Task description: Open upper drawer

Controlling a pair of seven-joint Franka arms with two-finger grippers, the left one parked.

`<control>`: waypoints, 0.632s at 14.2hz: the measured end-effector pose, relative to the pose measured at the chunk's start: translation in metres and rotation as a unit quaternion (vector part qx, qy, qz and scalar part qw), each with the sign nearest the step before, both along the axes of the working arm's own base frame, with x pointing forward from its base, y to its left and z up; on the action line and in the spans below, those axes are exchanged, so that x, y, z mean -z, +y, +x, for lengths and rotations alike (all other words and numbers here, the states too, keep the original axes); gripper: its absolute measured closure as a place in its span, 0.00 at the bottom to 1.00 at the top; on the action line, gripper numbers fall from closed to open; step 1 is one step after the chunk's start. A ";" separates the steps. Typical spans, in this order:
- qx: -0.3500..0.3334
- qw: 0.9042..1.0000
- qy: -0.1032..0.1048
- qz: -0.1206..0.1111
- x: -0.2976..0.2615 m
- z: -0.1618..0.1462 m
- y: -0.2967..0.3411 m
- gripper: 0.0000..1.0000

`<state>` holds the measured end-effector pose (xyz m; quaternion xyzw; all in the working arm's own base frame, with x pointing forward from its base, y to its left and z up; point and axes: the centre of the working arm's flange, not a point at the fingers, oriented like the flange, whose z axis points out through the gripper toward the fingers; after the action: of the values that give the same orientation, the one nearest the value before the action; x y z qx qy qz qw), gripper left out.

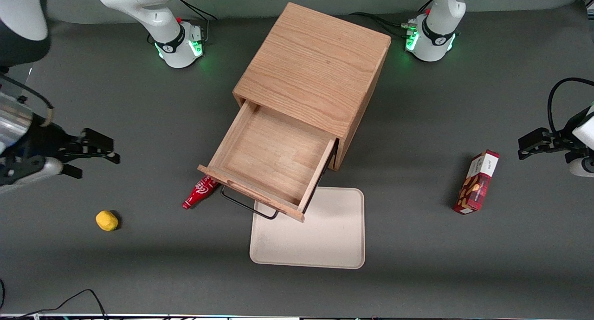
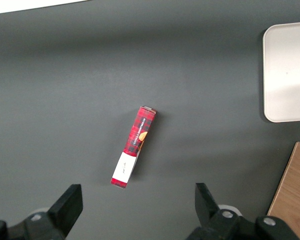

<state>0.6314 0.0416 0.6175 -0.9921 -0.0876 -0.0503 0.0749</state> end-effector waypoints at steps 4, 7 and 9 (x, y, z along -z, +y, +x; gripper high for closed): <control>0.081 0.996 0.019 -0.022 -0.003 -0.013 -0.051 0.00; 0.149 0.988 0.028 -0.032 0.002 -0.016 -0.100 0.00; 0.186 0.981 0.046 -0.034 0.010 -0.019 -0.109 0.00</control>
<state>0.6127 -0.0670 0.6080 -0.9942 0.1007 -0.0150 0.0343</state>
